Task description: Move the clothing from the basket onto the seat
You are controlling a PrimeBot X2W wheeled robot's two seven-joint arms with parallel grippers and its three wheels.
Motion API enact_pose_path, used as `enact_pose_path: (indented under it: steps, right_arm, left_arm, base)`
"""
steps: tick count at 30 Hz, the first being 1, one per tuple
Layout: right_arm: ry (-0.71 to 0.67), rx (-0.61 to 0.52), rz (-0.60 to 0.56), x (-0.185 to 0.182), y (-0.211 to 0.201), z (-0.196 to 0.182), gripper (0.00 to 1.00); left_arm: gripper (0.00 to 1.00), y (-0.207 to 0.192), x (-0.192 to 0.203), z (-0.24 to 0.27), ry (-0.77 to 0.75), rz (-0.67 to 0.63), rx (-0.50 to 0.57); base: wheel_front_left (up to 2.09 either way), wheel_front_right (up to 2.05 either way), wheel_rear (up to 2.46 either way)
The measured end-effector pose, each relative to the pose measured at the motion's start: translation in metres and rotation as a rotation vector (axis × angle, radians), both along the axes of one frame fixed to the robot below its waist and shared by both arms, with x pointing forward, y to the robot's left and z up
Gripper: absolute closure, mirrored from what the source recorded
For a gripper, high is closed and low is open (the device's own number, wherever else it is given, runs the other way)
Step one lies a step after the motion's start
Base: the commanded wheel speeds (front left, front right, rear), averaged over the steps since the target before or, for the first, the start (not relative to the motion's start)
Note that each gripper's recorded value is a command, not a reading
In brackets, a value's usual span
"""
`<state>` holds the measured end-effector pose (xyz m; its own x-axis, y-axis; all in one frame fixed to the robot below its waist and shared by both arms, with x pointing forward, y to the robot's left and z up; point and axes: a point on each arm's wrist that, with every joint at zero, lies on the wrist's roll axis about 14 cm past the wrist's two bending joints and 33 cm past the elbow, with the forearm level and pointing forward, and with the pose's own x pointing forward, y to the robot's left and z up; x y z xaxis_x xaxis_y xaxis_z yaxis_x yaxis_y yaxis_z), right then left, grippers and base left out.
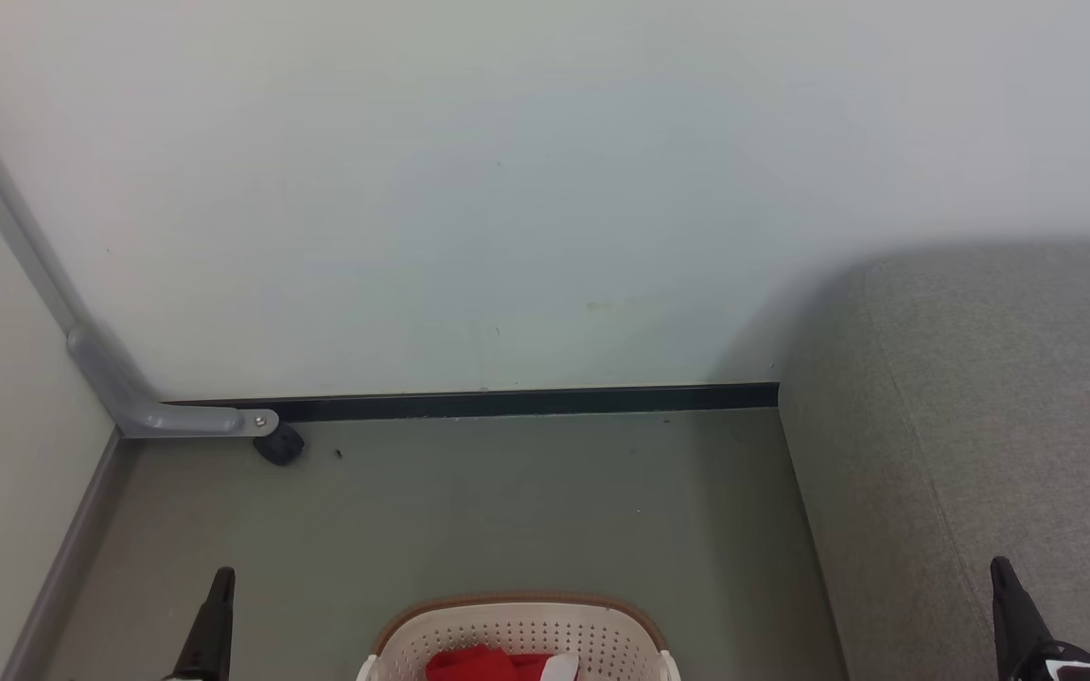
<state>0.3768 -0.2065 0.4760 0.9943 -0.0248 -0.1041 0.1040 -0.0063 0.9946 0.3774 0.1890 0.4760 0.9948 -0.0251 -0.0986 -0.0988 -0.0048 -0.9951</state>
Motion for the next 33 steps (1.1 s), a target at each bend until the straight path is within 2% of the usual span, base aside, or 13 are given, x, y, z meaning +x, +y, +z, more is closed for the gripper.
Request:
enact_pose_path:
  steps: [8, 9, 13, 33]
  right_arm:
    - [0.000, 0.000, 0.000, 0.000, 0.000, 0.000, 1.00]
    - [0.009, 0.001, 0.000, -0.001, 0.001, -0.003, 0.00]
    - [0.071, 0.017, 0.001, -0.013, 0.004, -0.023, 0.00]
    - [0.025, 0.029, -0.026, -0.005, 0.006, -0.009, 0.00]
  left_arm:
    - [1.00, 0.000, 0.000, 0.000, 0.000, 0.000, 0.000]
    - [0.00, 0.000, -0.001, -0.003, 0.009, 0.000, -0.001]
    - [0.00, -0.003, -0.012, -0.024, 0.073, 0.001, -0.012]
    - [0.00, -0.008, -0.007, -0.013, 0.039, 0.026, 0.001]
  base:
    - [0.00, 0.00, 0.00]
    - [0.00, 0.00, 0.00]
    - [0.00, 0.00, 0.00]
    - [0.00, 0.00, 0.00]
